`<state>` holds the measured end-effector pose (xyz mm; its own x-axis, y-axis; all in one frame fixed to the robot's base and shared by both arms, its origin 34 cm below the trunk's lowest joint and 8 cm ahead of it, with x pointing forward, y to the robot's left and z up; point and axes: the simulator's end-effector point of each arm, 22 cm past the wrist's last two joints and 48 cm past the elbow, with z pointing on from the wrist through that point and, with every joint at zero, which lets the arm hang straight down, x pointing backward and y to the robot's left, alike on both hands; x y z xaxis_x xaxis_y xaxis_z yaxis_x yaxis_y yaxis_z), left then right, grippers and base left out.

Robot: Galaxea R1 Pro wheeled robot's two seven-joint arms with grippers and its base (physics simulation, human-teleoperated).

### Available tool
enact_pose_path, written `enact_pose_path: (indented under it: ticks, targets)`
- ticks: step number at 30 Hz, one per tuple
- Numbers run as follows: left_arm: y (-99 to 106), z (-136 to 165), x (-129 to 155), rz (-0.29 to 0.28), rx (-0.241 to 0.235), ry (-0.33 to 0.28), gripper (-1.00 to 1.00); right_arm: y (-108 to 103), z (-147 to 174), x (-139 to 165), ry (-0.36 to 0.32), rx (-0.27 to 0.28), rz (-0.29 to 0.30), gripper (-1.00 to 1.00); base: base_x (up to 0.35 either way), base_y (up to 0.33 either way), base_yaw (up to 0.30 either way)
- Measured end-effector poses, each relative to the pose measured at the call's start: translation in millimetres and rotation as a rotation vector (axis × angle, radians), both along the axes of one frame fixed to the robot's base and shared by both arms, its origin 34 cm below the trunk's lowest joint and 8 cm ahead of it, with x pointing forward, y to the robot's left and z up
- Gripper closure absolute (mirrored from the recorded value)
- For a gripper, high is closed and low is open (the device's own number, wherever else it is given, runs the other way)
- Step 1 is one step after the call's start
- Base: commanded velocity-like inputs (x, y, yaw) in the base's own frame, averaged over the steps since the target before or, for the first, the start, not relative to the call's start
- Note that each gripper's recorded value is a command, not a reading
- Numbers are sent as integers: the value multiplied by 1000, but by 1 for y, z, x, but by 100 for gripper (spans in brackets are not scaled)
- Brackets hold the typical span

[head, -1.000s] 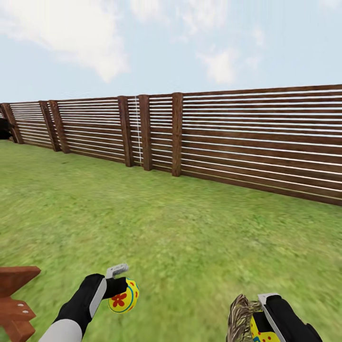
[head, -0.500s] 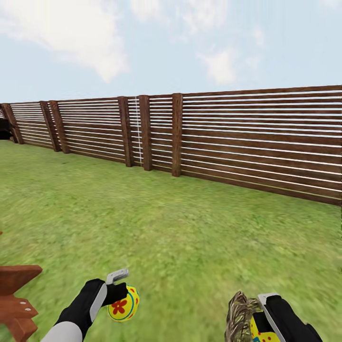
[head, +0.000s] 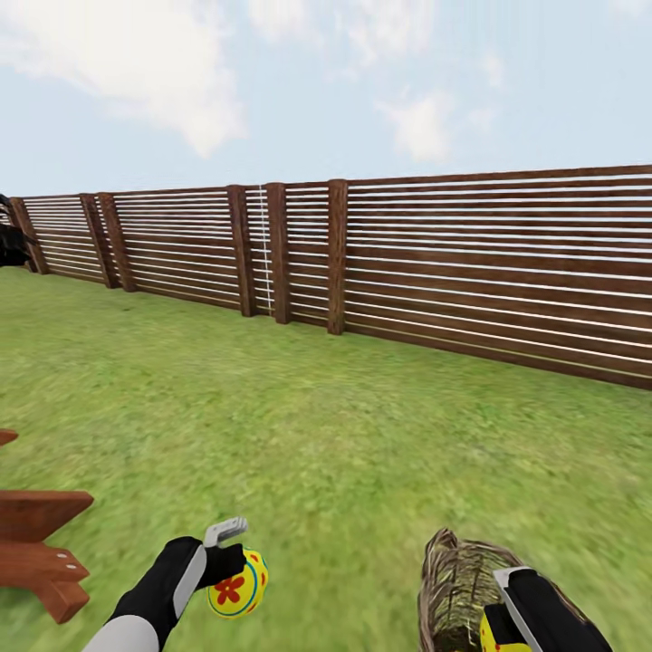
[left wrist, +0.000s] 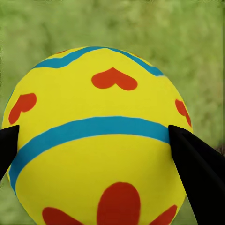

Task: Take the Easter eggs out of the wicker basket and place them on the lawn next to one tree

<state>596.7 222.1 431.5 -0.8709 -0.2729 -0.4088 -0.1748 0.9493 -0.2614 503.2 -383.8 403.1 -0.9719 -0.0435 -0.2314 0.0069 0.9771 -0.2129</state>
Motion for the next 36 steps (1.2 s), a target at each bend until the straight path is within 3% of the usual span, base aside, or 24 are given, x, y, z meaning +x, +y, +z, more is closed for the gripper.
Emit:
enact_pose_path:
  ticks: [4,34,36]
  targets:
    - [-7,-8,-16,-12,-10,54,100,1,7,0,5,1,0,100,0,0,0]
    - [-24,52,-8,-26,-25,63,100,7,62,5,26,9,4,100,0,0,0]
    - [-27,49,-16,-32,-30,86,100,7,67,5,26,14,1,100,0,0,0]
